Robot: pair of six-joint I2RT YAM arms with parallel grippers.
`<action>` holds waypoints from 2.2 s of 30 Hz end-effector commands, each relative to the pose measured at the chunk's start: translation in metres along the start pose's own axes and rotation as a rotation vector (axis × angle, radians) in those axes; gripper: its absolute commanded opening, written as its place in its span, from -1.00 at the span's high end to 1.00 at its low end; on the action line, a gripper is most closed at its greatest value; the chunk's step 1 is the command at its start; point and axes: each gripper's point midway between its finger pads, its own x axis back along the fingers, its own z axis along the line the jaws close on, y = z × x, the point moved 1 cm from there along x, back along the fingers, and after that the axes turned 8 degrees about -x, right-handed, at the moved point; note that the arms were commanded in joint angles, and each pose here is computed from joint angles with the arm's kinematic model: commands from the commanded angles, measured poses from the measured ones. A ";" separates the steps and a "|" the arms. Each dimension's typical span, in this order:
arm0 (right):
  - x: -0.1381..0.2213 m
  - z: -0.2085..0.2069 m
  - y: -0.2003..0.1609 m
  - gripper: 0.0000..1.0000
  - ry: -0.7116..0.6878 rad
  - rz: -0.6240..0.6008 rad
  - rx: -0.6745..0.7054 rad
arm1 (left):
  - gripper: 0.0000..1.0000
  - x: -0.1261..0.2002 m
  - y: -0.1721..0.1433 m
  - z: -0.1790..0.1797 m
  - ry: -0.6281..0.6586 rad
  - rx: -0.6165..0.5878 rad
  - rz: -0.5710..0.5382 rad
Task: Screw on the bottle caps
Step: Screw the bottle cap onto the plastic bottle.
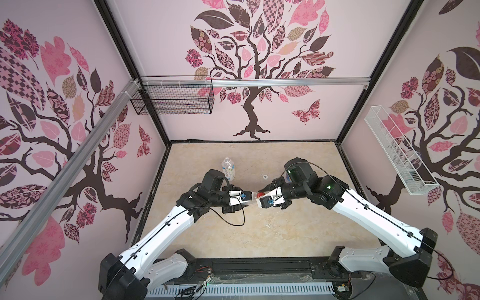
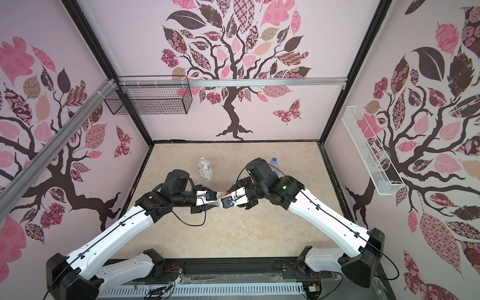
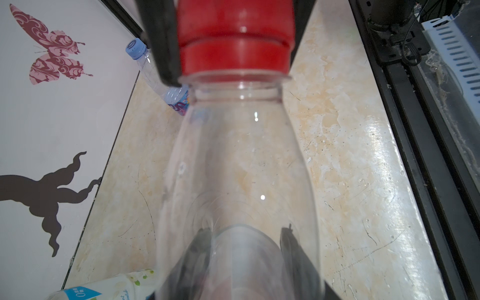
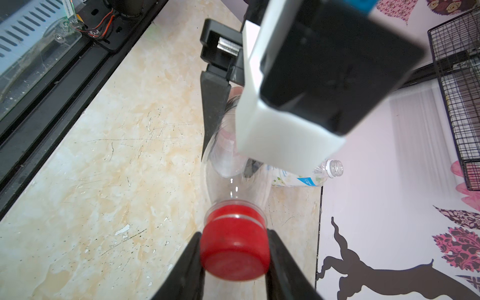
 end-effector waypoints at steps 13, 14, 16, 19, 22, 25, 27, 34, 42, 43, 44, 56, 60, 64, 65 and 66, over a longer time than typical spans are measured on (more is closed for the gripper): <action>-0.020 -0.015 0.004 1.00 0.032 0.055 -0.642 | 0.11 0.007 0.004 0.032 0.134 -0.045 0.052; -0.024 -0.019 0.003 1.00 0.012 0.057 -0.737 | 0.12 0.007 0.005 0.034 0.156 -0.059 0.058; -0.029 -0.023 0.001 1.00 -0.001 0.060 -0.893 | 0.11 0.008 0.008 0.038 0.195 -0.087 0.059; -0.037 -0.028 0.002 1.00 0.006 0.068 -1.145 | 0.12 0.009 0.012 0.041 0.237 -0.128 0.064; -0.041 -0.031 0.010 1.00 0.057 0.035 -1.304 | 0.12 0.009 0.011 0.038 0.244 -0.162 0.079; -0.033 -0.033 0.019 1.00 0.071 -0.025 -1.298 | 0.13 0.007 0.004 0.036 0.241 -0.158 0.110; -0.025 -0.028 0.014 1.00 0.033 -0.026 -1.171 | 0.14 0.009 -0.004 0.037 0.243 -0.129 0.138; 0.012 0.003 -0.012 0.14 -0.092 0.029 -0.632 | 0.13 0.013 -0.021 0.023 0.141 -0.072 0.164; 0.018 -0.010 0.001 -0.13 -0.145 -0.002 -0.257 | 0.12 0.011 0.000 0.014 0.049 -0.061 0.057; 0.015 -0.012 0.005 -0.13 -0.148 -0.012 -0.212 | 0.12 0.011 0.002 0.014 0.044 -0.059 0.049; 0.013 -0.015 0.008 -0.14 -0.152 -0.026 -0.184 | 0.12 0.011 0.003 0.013 0.038 -0.055 0.046; 0.005 -0.007 0.028 0.09 -0.036 -0.084 -0.059 | 0.12 0.009 0.001 0.008 0.014 -0.027 0.042; 0.003 -0.004 0.028 0.36 -0.004 -0.079 -0.066 | 0.12 0.008 0.003 0.009 0.015 -0.030 0.035; -0.004 -0.004 0.022 0.69 0.020 -0.050 -0.125 | 0.12 0.009 0.005 0.010 0.013 -0.032 0.026; -0.006 -0.005 0.021 0.80 0.017 -0.039 -0.149 | 0.12 0.010 0.008 0.010 0.018 -0.033 0.016; -0.009 -0.008 0.019 0.92 0.008 -0.028 -0.184 | 0.12 0.012 0.011 0.012 0.028 -0.036 0.004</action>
